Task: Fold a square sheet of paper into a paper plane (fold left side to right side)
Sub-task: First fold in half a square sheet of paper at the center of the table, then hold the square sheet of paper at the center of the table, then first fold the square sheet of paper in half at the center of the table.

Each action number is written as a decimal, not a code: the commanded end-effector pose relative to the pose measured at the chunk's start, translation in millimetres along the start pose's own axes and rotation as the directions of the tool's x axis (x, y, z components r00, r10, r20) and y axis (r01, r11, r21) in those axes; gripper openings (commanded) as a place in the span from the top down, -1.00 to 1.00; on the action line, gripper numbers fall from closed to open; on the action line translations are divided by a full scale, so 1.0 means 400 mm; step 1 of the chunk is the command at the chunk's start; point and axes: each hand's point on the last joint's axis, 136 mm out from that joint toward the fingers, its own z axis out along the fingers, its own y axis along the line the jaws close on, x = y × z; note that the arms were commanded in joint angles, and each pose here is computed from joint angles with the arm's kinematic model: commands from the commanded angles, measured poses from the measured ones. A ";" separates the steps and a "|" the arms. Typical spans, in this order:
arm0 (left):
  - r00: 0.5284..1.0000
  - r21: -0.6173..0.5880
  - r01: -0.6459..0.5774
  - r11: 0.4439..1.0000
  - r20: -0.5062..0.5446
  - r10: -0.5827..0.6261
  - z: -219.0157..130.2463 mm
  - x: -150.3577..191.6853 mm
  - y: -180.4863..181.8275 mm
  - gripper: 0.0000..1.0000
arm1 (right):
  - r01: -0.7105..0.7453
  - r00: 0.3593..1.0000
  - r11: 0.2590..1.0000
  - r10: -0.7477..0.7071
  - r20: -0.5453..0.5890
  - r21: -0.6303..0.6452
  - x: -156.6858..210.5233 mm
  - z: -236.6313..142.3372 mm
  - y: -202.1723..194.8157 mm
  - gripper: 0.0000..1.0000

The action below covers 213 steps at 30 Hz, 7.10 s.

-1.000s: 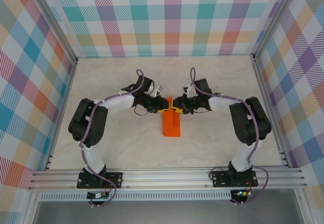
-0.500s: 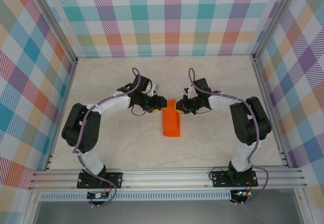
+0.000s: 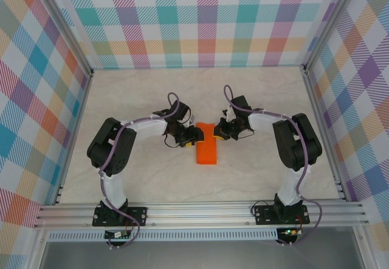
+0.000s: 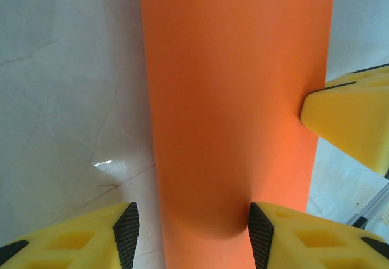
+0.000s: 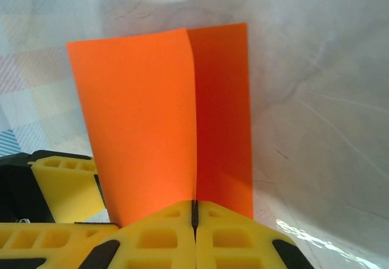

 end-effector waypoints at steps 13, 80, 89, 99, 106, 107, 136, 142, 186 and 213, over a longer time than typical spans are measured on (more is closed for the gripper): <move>1.000 -0.053 0.021 0.998 -0.005 -0.021 0.039 -0.005 0.001 0.00 | 0.061 0.996 0.994 -0.067 0.067 0.090 -0.008 -0.048 -0.007 0.33; 0.998 -0.173 -0.021 0.985 -0.070 0.009 0.073 0.028 0.035 0.05 | 0.060 0.996 0.994 -0.065 0.058 0.092 0.074 -0.086 -0.014 0.45; 0.997 -0.177 -0.025 0.984 -0.077 0.011 0.079 0.031 0.036 0.04 | 0.058 0.996 0.994 -0.064 0.055 0.092 0.075 -0.083 -0.015 0.51; 0.997 -0.184 -0.024 0.983 -0.079 0.009 0.083 0.031 0.039 0.03 | 0.060 0.997 0.995 -0.064 0.044 0.080 0.080 -0.072 -0.007 0.55; 0.997 -0.187 -0.025 0.982 -0.081 0.010 0.085 0.033 0.041 0.03 | 0.046 0.998 0.998 -0.048 0.027 0.051 0.082 -0.045 -0.003 0.70; 0.997 -0.186 -0.026 0.982 -0.082 0.011 0.085 0.033 0.040 0.03 | 0.043 0.999 0.998 -0.044 0.024 0.045 0.082 -0.040 -0.004 0.73; 0.996 -0.189 -0.027 0.982 -0.089 0.010 0.088 0.037 0.042 0.03 | 0.020 0.998 0.992 -0.013 -0.058 0.124 0.102 0.033 -0.064 0.88; 0.997 -0.188 -0.038 0.981 -0.075 0.025 0.072 0.032 0.032 0.02 | 0.012 0.997 0.987 0.001 -0.080 0.163 0.114 0.040 -0.091 0.88; 0.993 -0.051 -0.105 0.993 -0.060 0.102 0.073 0.028 -0.005 0.42 | 0.019 0.987 0.950 0.033 -0.159 0.313 0.157 0.050 -0.185 0.88; 0.995 -0.045 -0.094 0.995 0.014 0.094 -0.052 0.011 0.050 0.26 | 0.026 0.983 0.941 0.036 -0.178 0.337 0.163 0.052 -0.199 0.90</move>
